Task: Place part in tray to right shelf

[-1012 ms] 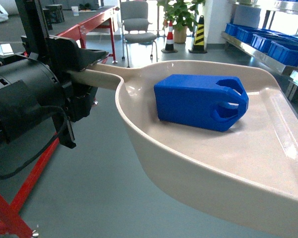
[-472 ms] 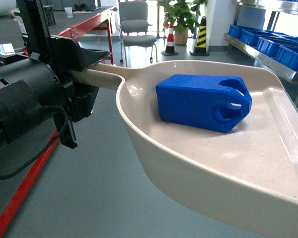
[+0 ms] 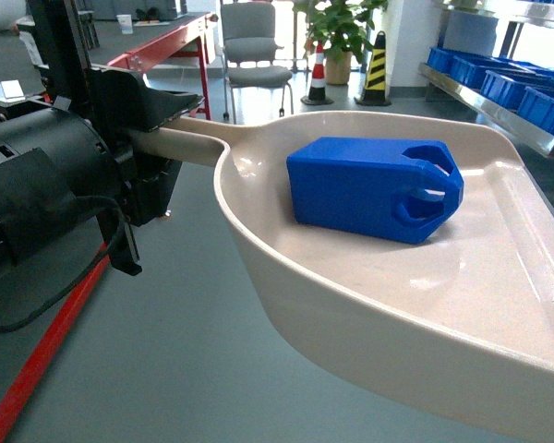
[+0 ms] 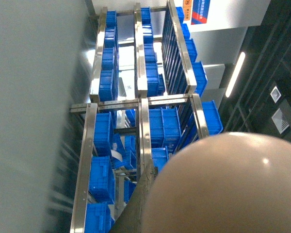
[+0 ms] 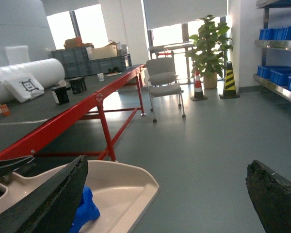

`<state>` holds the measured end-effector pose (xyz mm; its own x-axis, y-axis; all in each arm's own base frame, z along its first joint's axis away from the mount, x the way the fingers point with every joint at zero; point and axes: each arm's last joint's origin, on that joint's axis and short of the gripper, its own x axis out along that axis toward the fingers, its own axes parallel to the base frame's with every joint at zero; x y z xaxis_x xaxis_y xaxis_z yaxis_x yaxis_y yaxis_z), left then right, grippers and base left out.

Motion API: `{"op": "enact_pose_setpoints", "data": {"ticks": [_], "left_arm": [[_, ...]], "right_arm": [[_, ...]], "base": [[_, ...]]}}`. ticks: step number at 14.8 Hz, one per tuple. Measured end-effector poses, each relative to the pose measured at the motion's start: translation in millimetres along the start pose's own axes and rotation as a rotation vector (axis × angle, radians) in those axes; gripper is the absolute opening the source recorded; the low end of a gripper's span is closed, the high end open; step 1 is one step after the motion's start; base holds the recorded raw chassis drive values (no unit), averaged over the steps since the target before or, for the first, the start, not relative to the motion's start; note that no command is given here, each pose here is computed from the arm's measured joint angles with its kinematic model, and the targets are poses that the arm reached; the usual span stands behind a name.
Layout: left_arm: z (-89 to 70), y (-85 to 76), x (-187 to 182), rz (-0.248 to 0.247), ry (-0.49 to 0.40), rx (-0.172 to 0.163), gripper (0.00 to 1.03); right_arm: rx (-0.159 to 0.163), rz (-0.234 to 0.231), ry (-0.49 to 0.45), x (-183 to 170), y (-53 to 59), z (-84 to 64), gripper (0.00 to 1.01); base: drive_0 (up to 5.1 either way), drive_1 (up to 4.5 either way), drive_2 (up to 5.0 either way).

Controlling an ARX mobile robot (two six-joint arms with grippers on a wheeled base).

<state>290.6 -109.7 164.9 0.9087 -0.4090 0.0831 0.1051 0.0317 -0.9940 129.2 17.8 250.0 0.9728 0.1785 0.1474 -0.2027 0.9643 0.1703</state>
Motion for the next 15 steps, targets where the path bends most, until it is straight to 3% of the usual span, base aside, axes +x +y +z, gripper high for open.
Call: {"op": "enact_pose_setpoints", "data": {"ticks": [15], "left_arm": [[0.2,0.1,-0.2,0.000,0.001,-0.004,0.12]], "right_arm": [[0.000,0.001,-0.001,0.0,0.0,0.1,0.98]], "base": [[-0.1,4.22,-4.3]]}}
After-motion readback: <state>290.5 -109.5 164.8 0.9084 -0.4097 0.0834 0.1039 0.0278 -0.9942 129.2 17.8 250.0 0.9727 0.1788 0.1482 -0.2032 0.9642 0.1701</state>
